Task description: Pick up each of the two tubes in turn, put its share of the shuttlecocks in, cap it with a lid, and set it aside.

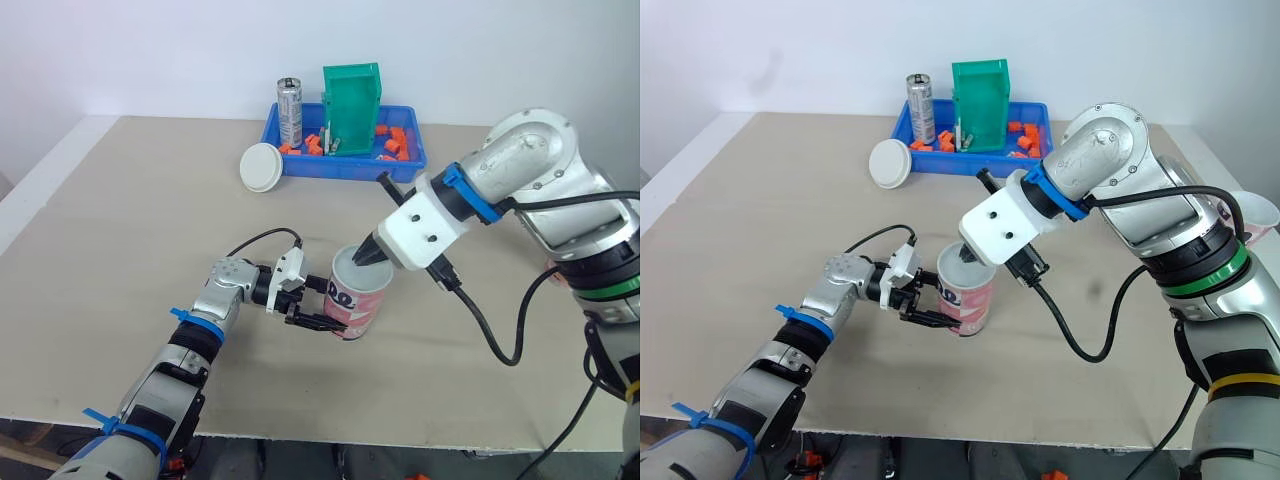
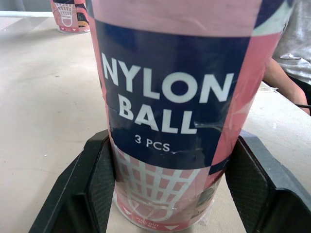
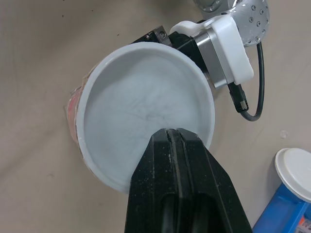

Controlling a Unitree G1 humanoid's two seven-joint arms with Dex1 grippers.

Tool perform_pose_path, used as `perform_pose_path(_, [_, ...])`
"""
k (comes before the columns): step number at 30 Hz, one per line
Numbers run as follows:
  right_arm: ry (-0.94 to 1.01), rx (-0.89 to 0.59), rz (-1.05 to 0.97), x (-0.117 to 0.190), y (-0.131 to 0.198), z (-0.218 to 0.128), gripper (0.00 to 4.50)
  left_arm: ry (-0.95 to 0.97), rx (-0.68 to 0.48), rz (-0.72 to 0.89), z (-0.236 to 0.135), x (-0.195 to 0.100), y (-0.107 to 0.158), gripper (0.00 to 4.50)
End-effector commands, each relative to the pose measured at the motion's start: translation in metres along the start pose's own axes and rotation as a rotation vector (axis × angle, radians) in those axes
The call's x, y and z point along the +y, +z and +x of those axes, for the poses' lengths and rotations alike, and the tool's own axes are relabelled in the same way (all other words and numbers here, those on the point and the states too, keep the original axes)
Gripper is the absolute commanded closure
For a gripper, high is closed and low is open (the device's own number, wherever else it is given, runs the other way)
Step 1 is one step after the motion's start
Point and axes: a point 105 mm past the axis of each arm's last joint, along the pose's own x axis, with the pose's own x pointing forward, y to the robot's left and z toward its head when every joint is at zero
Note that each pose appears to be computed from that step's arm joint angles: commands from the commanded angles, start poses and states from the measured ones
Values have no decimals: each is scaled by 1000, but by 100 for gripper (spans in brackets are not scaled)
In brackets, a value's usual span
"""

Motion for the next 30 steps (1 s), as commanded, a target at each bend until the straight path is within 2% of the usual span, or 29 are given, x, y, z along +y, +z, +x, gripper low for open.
perform_pose_path(1, [106,31,7,17,-8,14,448,27,41,-24,-8,0,-8,142])
perform_pose_path(3, [48,-14,7,9,-3,10,448,26,41,-24,-8,0,-8,142])
perform_pose_path(7, [-113,-178,114,-17,13,-20,448,25,39,-20,-7,0,-8,142])
perform_pose_path(9, [-179,-237,189,-19,14,-41,378,26,37,-19,-7,0,-7,142])
perform_pose_path(10, [-201,-255,216,-18,15,-50,364,26,36,-18,-7,0,-7,142])
perform_pose_path(12, [-250,-296,270,-13,17,-65,283,24,35,-16,-7,0,-7,142])
perform_pose_path(15, [-344,-363,375,-3,18,-88,114,17,29,-11,-6,-1,-4,142])
perform_pose_path(16, [-358,-371,403,1,17,-90,91,15,26,-8,-6,-1,-3,142])
perform_pose_path(18, [-392,-369,490,11,10,-90,3,10,23,-4,-5,0,-1,142])
perform_pose_path(24, [-473,-332,745,50,-16,-69,3,-6,21,-6,-5,-1,2,142])
perform_pose_path(26, [-493,-343,795,58,-17,-63,0,-6,18,-19,-7,0,4,83])
perform_pose_path(27, [-510,-333,826,64,-20,-58,0,-15,13,-25,-8,0,6,68])
perform_pose_path(28, [-528,-330,849,67,-22,-56,0,-23,9,-30,-10,0,9,21])
perform_pose_path(30, [-566,-323,887,74,-26,-49,0,-9,-8,-2,-13,4,19,7])
